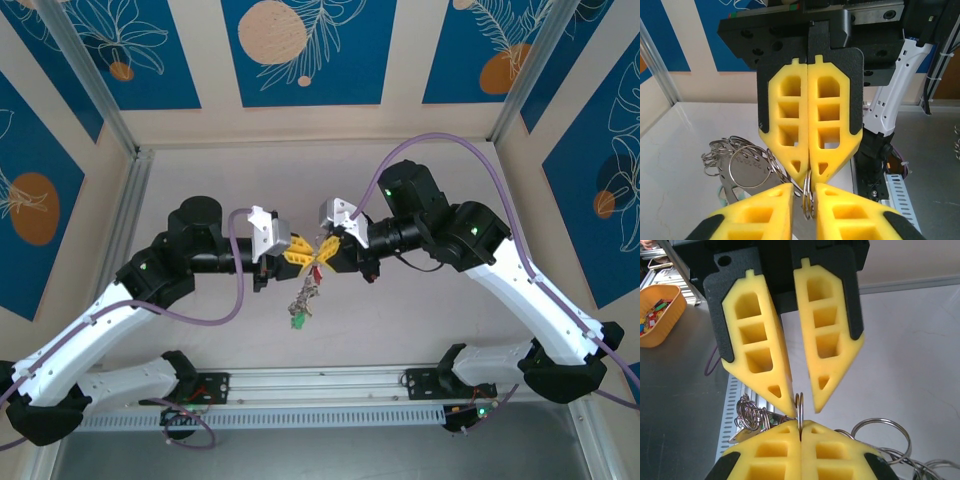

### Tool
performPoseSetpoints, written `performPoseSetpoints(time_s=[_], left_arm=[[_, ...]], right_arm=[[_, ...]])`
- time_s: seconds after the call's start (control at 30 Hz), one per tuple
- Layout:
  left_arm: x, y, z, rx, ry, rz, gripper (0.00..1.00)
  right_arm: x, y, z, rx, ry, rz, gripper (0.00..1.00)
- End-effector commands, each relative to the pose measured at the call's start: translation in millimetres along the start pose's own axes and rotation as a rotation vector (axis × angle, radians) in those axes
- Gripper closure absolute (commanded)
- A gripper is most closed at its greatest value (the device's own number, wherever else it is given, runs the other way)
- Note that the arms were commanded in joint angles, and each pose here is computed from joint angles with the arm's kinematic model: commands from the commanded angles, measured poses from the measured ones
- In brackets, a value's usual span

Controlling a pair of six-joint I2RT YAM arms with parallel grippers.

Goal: Put the keys on the keyring

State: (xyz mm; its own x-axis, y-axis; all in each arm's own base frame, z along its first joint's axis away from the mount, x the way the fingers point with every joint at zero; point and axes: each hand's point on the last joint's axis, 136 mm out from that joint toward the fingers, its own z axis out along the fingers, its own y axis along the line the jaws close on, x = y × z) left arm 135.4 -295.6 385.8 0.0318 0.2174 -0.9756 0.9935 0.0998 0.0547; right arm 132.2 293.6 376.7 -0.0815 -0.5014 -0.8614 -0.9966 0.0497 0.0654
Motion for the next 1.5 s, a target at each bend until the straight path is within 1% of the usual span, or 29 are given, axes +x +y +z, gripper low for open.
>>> performPoseSetpoints(time_s=[0.0, 0.03, 0.13, 0.2, 0.27, 0.33, 0.43, 0.57, 0.77, 1.0, 1.07, 1.13, 1.27, 1.47], left_arm=[[-2.2, -3.9, 3.9, 0.026, -0.021, 0.0, 0.93], [-0.8, -3.6, 4.5, 0.026, -0.02, -0.007, 1.0], [-1.3, -3.8, 4.4, 0.024, -0.038, -0.019, 1.0], [-5.5, -3.6, 2.5, 0.014, -0.074, -0.027, 1.0], [-10.3, -3.5, 1.5, 0.009, -0.117, -0.046, 1.0], [-15.0, -3.2, -0.2, 0.006, -0.153, -0.06, 1.0], [-21.4, -2.6, -3.4, 0.0, -0.217, -0.076, 1.0], [-27.9, -3.9, -6.7, 0.01, -0.299, -0.104, 1.0], [-35.4, -6.8, -12.1, 0.04, -0.413, -0.13, 1.0], [-44.4, -5.2, -18.6, 0.092, -0.589, -0.187, 1.0], [-46.0, -4.7, -19.6, 0.107, -0.614, -0.2, 1.0], [-47.2, -4.4, -20.5, 0.115, -0.631, -0.205, 1.0], [-49.9, -2.4, -24.5, 0.118, -0.657, -0.211, 1.0], [-49.1, 2.3, -23.2, 0.121, -0.67, -0.231, 1.0]], right_arm=[[-14.6, 14.0, -6.1, -0.05, -0.072, -0.052, 1.0], [-15.1, 14.9, -6.6, -0.052, -0.078, -0.053, 1.0], [-15.0, 15.4, -7.3, -0.047, -0.093, -0.057, 1.0], [-14.4, 14.1, -7.0, -0.037, -0.103, -0.051, 1.0], [-12.2, 11.3, -5.3, -0.025, -0.115, -0.039, 0.87], [-9.7, 9.3, -3.3, -0.017, -0.141, -0.032, 0.78], [-8.4, 14.2, -2.8, -0.037, -0.203, -0.035, 0.76], [-5.5, 17.0, -2.0, -0.044, -0.256, -0.044, 0.79], [-2.0, 19.6, -0.7, -0.056, -0.288, -0.057, 0.84], [-3.8, 31.4, -3.8, -0.105, -0.349, -0.105, 0.83], [-3.4, 35.6, -5.0, -0.121, -0.355, -0.116, 0.82], [-2.6, 36.5, -6.2, -0.12, -0.359, -0.121, 0.83], [-1.1, 37.5, -8.1, -0.112, -0.359, -0.127, 0.95], [-2.4, 37.0, -11.6, -0.096, -0.371, -0.138, 1.0]])
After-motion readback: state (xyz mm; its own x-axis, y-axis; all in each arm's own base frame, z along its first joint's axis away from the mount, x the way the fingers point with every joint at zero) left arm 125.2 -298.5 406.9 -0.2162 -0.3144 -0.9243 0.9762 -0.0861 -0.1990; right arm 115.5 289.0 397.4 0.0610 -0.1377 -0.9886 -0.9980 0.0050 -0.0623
